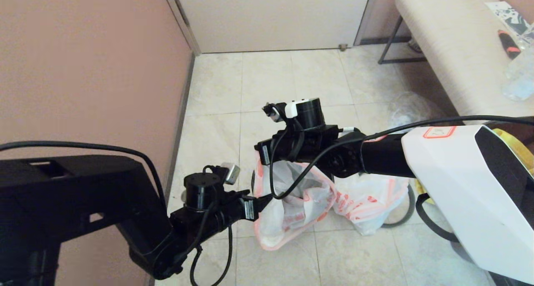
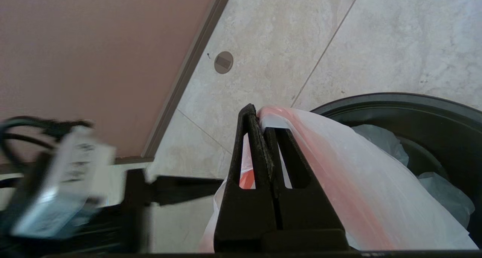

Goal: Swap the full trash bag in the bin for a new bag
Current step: Put the new garbage bag on the trash can

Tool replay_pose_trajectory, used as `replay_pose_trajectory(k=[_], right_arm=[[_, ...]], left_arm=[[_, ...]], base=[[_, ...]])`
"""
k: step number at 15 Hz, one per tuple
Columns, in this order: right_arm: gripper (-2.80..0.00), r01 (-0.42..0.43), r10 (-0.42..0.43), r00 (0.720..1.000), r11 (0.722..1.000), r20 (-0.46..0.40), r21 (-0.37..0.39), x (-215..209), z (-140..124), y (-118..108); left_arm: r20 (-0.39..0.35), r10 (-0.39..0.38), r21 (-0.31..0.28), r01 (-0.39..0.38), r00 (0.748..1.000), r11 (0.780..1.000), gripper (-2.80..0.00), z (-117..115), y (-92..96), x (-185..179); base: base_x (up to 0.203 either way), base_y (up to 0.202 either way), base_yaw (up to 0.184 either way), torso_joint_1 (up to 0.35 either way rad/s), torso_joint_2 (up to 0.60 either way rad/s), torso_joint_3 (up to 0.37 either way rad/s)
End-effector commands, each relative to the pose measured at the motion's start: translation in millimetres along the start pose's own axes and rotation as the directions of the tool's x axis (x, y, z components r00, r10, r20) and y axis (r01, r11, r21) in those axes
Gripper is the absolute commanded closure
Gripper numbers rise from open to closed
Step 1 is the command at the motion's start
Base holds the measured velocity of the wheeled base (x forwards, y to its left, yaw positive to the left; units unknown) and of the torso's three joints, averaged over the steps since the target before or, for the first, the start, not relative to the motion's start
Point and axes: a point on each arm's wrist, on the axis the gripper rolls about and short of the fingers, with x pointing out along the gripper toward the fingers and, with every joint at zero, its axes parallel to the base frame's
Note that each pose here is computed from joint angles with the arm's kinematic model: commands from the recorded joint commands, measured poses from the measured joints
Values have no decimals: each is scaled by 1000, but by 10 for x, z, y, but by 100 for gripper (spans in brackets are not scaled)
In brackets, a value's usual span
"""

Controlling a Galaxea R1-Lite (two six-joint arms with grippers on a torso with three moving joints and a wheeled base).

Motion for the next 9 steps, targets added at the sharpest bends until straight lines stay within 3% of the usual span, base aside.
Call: replay_pose_trajectory(k=[1,6,9], right_arm=[[0,-3,3,1000,1000,2,0,-1,5,9],[0,1,-1,1000,1000,-1,1,-4,2,-7],[0,19,-19,1000,1000,-25,5,-47,-18,3]], left_arm=[[-7,0,-2,0,1000,1000,0,-54,16,92],[21,31,-24,-31,999,999,0,25,144,63],[96,50,-36,-46,994,998,0,257,217,-2]], base=[[0,0,0,0,0,0],[0,0,0,0,0,0],[0,0,0,0,0,0]])
